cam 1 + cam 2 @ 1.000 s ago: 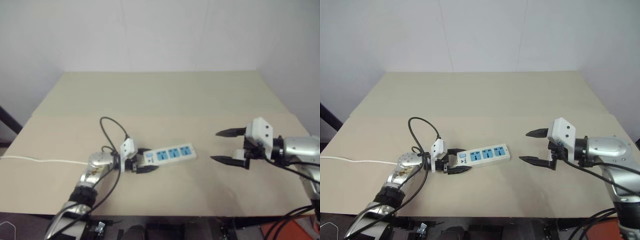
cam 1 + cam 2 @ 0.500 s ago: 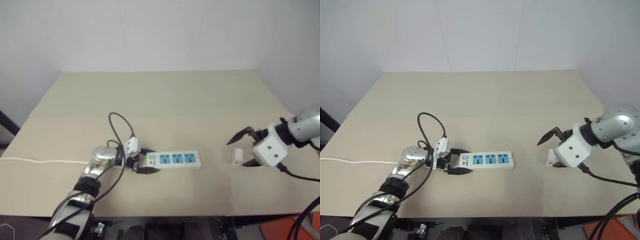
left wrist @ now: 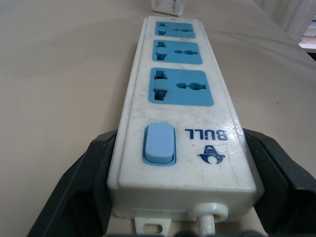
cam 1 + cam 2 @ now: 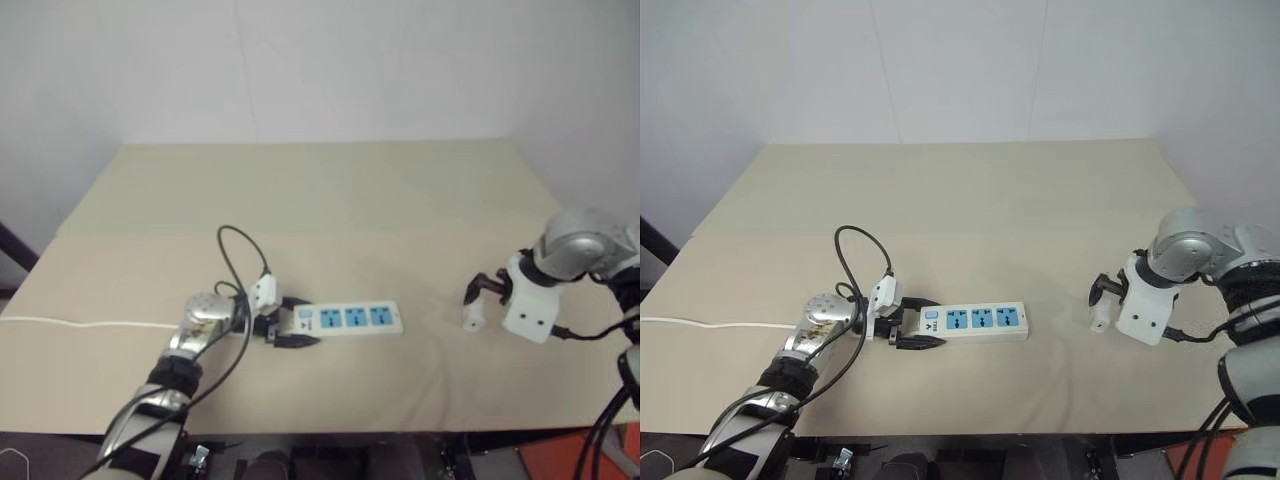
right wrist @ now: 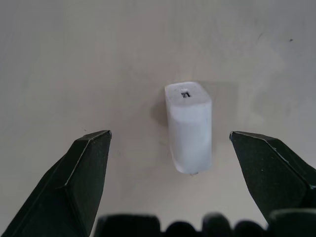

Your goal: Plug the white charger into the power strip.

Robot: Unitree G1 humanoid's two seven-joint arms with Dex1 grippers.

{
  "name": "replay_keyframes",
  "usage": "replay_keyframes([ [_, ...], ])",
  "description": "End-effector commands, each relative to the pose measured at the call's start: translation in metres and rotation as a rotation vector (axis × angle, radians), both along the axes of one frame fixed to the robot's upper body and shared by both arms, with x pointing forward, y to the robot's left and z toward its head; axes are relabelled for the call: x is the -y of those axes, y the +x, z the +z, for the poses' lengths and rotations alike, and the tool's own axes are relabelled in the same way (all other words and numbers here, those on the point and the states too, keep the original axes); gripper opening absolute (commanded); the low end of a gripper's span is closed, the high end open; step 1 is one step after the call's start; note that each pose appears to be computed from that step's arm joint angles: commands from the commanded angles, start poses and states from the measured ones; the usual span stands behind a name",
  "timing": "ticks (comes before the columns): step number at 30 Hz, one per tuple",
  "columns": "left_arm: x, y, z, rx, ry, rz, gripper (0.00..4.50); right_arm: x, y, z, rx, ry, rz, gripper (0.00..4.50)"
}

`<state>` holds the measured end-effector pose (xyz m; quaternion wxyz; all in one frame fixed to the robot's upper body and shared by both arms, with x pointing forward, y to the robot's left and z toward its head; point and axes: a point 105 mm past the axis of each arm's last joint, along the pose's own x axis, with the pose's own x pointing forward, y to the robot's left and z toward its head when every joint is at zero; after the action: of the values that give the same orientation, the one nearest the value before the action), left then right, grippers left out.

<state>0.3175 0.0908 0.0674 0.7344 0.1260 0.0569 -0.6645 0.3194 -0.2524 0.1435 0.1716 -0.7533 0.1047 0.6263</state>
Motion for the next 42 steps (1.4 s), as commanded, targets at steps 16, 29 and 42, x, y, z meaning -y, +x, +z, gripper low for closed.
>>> replay_keyframes([
  [16,0.001,-0.008,-0.010,-0.042,0.024,0.031,3.32,-0.010,0.012,-0.032,-0.019,-0.070,0.080,2.98],
  [29,0.001,-0.008,-0.012,-0.043,0.047,0.016,3.32,-0.037,0.008,-0.029,-0.048,0.063,0.173,1.12],
  [42,0.009,-0.005,-0.009,-0.029,0.063,-0.053,3.32,-0.153,-0.009,0.095,-0.714,1.316,-0.467,1.12],
])
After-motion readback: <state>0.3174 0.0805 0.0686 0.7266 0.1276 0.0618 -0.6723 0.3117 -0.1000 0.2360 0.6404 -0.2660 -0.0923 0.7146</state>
